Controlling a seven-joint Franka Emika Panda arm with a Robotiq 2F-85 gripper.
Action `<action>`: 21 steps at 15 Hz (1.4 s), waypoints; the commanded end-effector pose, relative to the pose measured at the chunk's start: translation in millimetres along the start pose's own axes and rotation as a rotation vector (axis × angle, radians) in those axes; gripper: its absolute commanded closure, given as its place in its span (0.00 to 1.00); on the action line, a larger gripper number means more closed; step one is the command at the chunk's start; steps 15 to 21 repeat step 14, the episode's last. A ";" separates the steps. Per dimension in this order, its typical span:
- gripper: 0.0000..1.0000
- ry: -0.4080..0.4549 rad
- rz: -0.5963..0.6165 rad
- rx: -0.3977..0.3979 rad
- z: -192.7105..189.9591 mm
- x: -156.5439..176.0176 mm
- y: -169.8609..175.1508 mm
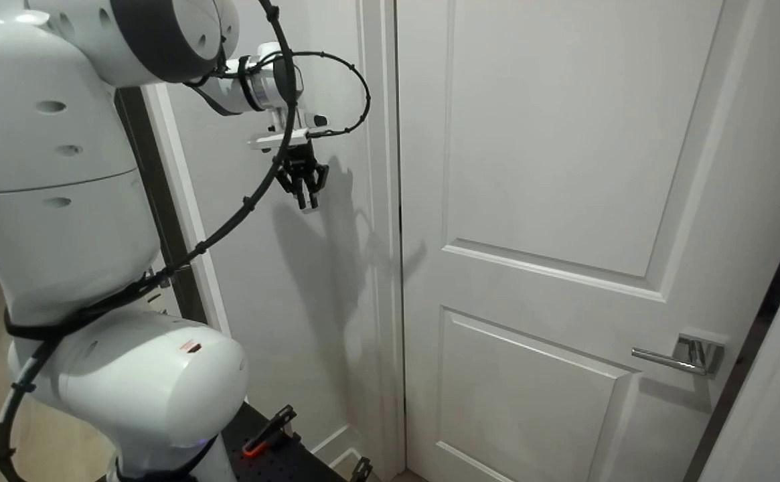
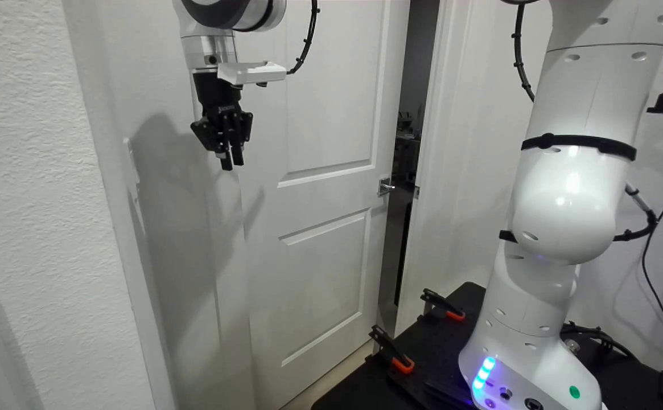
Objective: Turn on the light switch
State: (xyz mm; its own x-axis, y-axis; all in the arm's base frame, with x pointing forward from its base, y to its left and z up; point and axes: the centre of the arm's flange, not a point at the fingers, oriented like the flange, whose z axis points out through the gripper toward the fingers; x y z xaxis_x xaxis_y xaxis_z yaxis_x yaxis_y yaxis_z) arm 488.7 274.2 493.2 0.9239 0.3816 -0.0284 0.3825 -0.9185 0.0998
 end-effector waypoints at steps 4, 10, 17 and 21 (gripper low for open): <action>0.14 -0.057 0.040 0.017 -20.5 -24.4 24.1; 0.00 -0.049 0.066 0.014 -18.9 -24.7 35.5; 0.00 -0.050 0.068 -0.003 -15.0 -16.7 34.1; 0.00 -0.050 0.068 -0.003 -15.0 -16.7 34.1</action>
